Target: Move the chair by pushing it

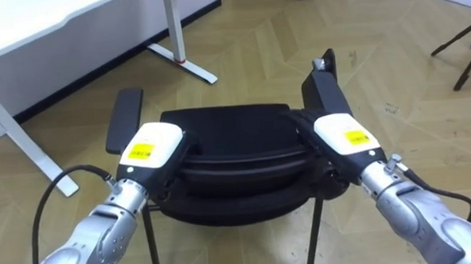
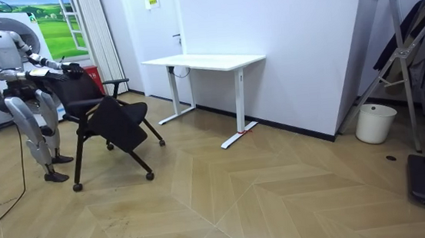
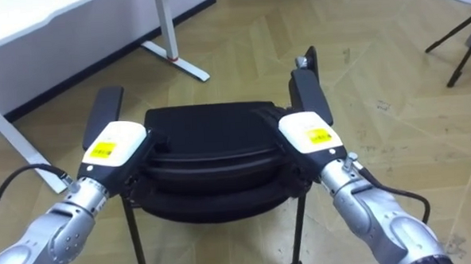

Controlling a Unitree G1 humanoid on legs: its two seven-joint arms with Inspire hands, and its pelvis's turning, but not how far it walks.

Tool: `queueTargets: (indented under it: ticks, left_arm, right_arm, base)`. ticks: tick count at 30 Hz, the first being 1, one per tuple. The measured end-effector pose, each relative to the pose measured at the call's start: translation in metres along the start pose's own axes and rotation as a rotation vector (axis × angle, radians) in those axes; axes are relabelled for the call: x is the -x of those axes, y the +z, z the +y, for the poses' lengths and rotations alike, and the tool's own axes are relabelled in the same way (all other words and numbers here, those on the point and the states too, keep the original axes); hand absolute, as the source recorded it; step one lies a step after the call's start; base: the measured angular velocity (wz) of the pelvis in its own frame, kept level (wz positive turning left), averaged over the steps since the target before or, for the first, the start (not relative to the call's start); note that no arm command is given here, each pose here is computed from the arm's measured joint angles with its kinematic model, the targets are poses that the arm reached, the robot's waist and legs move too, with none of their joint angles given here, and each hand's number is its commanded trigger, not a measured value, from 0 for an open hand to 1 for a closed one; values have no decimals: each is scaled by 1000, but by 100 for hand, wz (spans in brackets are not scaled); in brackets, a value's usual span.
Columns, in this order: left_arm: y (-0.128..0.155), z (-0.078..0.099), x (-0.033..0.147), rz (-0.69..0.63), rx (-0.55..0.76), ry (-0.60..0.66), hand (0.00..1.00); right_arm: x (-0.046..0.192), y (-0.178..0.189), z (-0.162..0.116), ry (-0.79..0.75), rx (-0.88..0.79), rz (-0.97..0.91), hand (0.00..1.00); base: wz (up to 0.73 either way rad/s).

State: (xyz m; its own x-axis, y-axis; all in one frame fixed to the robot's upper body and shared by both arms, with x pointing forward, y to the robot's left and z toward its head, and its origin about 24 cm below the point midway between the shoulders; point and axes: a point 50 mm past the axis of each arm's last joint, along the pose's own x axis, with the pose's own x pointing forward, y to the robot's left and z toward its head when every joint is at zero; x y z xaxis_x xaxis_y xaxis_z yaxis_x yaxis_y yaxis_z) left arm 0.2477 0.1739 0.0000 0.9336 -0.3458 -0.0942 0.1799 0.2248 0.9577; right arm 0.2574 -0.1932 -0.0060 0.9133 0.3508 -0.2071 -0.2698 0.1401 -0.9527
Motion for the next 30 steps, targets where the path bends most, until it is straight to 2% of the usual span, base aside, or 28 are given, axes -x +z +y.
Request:
queueTargets:
  ticks: [1,10,30]
  left_arm:
    - [0,0,0,0,0,0,100]
    - [8,4,0,-54,-15,-14,100]
    - [7,4,2,-56,-29,-18,100]
  right_arm:
    - [0,-1,1,1,1,3,100]
    - [-2,-4,0,-20,62,20,100]
    - [-1,-2,6,-25,70,11,100]
  base:
    - [0]
    - [0]
    - [1]
